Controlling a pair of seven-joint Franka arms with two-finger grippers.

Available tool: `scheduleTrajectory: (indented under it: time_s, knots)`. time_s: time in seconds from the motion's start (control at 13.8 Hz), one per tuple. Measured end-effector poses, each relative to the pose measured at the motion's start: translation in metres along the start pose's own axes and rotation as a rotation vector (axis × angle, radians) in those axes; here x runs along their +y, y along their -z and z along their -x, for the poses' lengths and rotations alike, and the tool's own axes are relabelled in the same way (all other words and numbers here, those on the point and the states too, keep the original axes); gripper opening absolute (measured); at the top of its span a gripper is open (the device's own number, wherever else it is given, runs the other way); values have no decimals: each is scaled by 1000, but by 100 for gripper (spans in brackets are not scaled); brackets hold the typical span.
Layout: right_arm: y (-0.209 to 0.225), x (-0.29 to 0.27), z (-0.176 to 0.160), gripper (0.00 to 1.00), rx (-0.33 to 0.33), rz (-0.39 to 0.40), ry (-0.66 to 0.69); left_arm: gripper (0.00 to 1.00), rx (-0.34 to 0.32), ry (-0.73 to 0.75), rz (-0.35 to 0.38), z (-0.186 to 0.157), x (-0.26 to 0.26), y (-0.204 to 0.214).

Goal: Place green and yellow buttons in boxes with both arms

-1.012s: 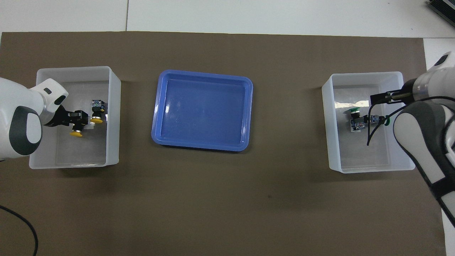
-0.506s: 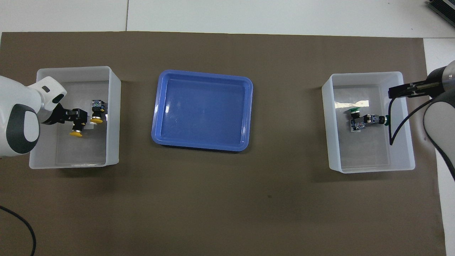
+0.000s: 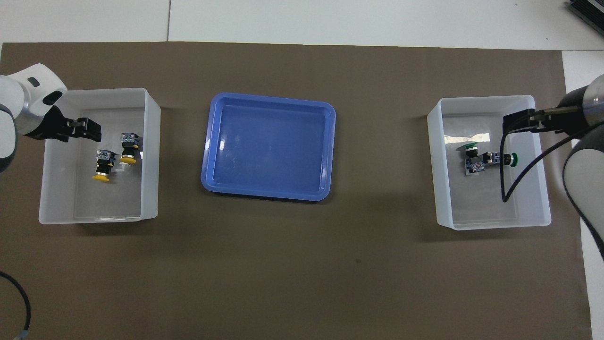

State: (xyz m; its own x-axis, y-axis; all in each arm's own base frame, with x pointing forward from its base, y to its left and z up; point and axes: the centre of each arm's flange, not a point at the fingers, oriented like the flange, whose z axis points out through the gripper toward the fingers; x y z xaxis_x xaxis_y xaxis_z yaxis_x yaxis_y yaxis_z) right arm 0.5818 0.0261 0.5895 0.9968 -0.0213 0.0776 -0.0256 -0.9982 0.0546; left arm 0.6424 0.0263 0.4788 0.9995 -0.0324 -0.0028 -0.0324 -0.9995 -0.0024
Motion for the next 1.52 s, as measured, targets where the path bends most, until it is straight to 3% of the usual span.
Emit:
scheduleTrajectory:
  time_s: [0.51,0.87,1.08,1.3,1.52]
  knots:
    - [5,9,1,100,6,1,-16,79,-60,70,1,6,10,42]
    - [23,12,11,100,14,6,-27,88,-49,77,1,9,11,59]
    - [26,29,19,100,-20,0,-59,89,-18,78,0,16,11,80]
    - [26,43,22,100,-36,-12,-88,99,7,74,-1,25,14,100]
    - [26,39,22,100,-36,-14,-81,100,16,61,0,29,22,109]
